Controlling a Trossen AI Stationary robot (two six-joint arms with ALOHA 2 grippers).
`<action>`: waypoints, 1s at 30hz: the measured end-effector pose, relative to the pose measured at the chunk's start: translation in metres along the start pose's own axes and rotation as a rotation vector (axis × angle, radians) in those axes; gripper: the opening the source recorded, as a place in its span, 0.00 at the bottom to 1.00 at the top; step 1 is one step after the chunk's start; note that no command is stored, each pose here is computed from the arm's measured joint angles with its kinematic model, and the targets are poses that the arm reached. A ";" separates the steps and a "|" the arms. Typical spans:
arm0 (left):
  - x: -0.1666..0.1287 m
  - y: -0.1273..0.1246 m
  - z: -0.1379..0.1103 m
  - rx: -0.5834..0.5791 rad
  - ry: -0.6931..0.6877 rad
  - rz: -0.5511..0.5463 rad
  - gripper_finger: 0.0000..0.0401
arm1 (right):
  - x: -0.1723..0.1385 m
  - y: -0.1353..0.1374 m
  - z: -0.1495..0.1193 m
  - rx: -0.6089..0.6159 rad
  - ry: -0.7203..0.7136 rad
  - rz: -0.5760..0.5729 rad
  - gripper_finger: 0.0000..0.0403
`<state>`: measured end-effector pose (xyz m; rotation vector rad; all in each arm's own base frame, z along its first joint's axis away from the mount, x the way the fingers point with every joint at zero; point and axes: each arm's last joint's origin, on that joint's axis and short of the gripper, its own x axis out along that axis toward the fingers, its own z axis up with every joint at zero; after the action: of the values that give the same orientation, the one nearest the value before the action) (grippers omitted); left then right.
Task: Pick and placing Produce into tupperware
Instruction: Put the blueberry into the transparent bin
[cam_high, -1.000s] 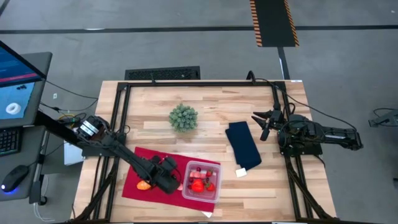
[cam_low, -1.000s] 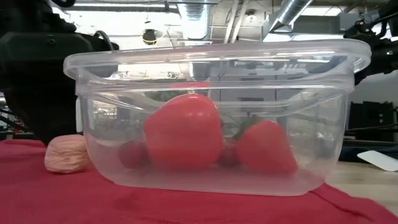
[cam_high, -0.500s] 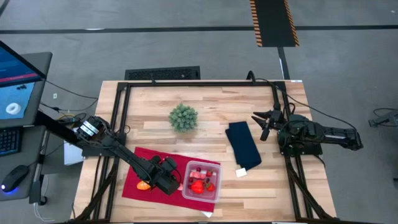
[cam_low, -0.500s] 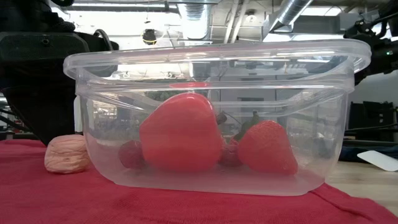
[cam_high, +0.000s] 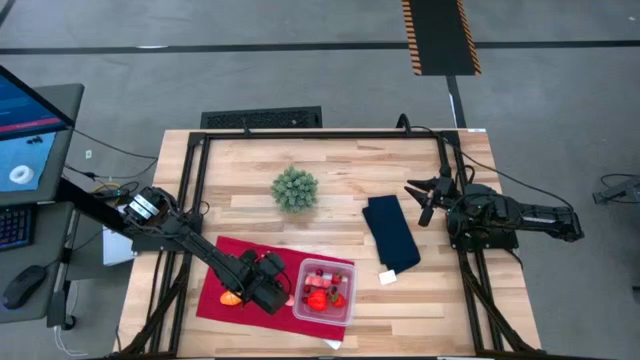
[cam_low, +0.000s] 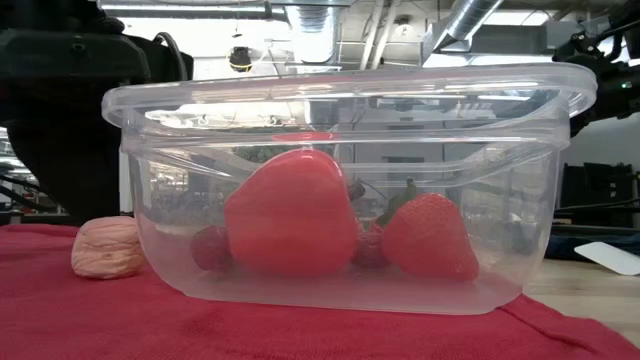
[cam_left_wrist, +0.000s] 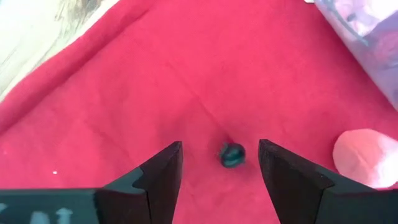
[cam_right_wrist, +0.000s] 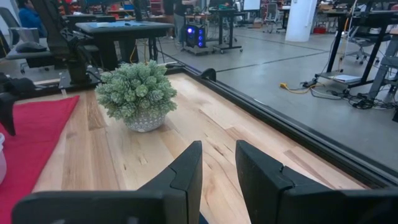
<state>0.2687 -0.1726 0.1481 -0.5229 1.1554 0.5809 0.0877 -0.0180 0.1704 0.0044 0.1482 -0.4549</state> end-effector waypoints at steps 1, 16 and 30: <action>0.000 0.000 -0.001 -0.002 0.000 0.000 0.50 | 0.000 0.000 0.000 0.000 0.000 0.000 0.30; 0.007 -0.006 -0.006 -0.038 0.001 -0.018 0.37 | 0.000 0.000 0.000 0.000 0.000 0.000 0.30; 0.007 -0.005 -0.007 -0.034 0.004 -0.004 0.24 | 0.000 0.000 0.000 0.000 -0.001 0.000 0.30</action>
<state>0.2696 -0.1798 0.1399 -0.5556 1.1492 0.5967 0.0878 -0.0180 0.1704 0.0044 0.1469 -0.4550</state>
